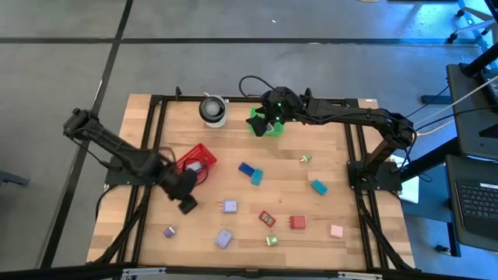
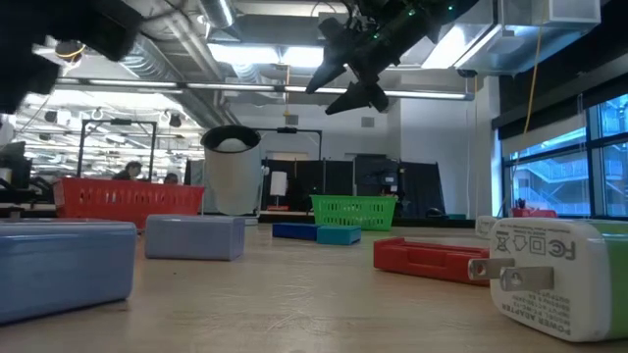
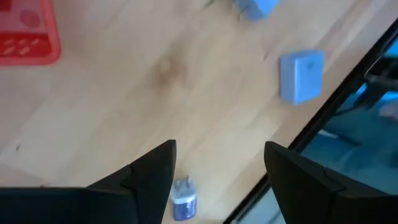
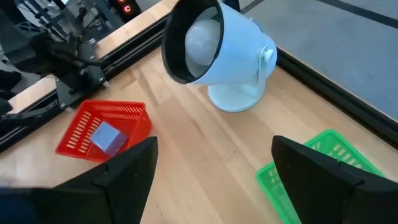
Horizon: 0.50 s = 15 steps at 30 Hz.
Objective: Pick & Place Office items
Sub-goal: Put the purple charger adapter into the red bin
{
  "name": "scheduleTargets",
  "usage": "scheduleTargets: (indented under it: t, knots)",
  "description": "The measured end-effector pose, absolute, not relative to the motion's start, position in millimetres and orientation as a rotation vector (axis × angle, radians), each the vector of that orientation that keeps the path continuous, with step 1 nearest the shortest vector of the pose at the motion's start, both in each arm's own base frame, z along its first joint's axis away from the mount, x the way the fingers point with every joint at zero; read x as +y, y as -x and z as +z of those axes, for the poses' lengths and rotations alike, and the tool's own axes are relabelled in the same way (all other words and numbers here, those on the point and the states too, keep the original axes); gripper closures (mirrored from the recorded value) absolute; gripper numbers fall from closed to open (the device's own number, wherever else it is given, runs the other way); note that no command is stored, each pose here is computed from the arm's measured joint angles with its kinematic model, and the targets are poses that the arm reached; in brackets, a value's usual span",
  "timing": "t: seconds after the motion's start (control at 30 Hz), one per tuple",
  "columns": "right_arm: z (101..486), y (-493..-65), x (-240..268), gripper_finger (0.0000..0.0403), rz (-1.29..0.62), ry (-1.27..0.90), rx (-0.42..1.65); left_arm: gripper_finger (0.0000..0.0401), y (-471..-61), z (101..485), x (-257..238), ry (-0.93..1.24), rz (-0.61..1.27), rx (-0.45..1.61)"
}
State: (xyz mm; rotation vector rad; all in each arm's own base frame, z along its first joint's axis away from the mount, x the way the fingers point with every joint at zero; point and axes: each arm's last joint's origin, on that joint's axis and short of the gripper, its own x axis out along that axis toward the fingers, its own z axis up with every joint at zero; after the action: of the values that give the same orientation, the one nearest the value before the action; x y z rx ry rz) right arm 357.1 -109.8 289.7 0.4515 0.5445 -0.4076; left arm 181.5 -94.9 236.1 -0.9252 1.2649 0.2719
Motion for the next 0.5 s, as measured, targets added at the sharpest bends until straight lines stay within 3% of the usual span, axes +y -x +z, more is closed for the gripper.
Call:
scheduleTargets:
  t: [0.33, 0.5]
  knots:
    - [289.7, -357.1, -110.0, 0.0084, -0.401, -0.424, 0.549, 0.0162, -157.0, 231.1, -136.9, 0.678, 0.195, 1.225]
    - [289.7, -357.0, -110.0, 0.0084, -0.392, -0.388, 0.555, 0.0162, -153.1, 217.1, -157.7, 0.728, 0.212, 1.344]
